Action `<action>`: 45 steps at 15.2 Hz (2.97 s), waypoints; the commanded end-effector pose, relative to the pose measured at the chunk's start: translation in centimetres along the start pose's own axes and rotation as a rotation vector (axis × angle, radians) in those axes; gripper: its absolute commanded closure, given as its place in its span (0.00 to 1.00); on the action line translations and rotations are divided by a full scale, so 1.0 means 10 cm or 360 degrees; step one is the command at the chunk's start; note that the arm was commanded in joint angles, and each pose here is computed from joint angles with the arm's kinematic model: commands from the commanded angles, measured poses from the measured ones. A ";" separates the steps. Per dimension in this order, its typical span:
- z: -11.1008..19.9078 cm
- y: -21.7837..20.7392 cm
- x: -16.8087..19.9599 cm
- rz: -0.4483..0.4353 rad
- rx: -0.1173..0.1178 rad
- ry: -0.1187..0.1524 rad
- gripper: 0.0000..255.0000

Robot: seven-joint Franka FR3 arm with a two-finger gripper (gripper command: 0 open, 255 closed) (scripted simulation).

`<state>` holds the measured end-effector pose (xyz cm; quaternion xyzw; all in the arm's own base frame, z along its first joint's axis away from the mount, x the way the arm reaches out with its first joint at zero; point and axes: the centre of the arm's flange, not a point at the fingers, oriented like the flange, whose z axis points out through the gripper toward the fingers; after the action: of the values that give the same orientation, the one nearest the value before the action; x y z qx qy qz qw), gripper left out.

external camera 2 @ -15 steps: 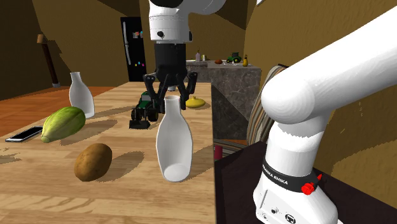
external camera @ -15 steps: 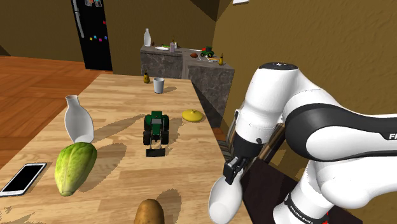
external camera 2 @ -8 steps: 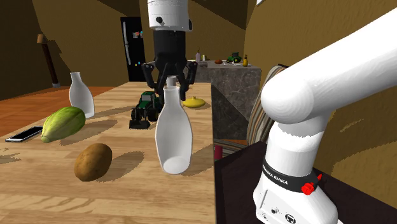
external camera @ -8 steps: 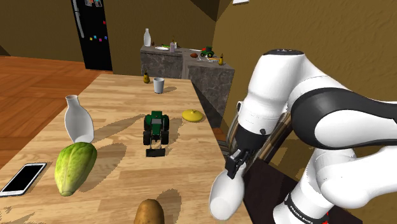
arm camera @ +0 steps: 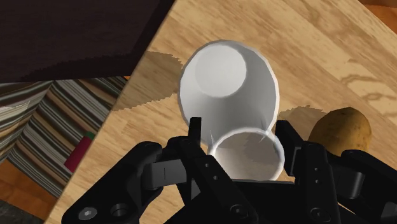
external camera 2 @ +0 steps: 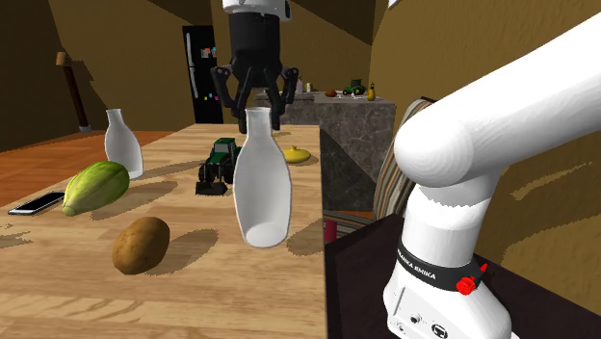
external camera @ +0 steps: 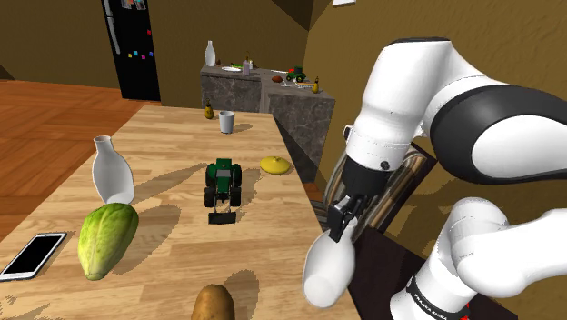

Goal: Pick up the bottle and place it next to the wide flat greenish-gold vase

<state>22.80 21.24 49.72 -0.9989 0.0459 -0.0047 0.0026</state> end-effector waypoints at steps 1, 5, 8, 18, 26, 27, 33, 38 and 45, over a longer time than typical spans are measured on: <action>-0.11 0.00 0.00 0.0000 0.0000 0.0000 1.00; -0.32 0.00 0.00 0.0000 0.0000 0.0000 1.00; -0.48 0.00 0.00 0.0000 0.0000 0.0000 1.00; -1.01 0.00 0.00 0.0000 0.0000 0.0000 1.00; -1.43 0.00 0.01 0.0000 0.0000 0.0000 1.00; -1.48 0.00 0.01 0.0000 0.0000 0.0000 1.00; -1.80 -0.01 0.01 0.0000 0.0000 0.0000 1.00; -2.06 -0.01 0.01 0.0000 0.0000 0.0000 1.00; -2.43 -0.01 0.02 0.0000 0.0000 0.0000 1.00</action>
<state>22.74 21.18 73.50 -0.9989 0.0459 -0.0047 0.0026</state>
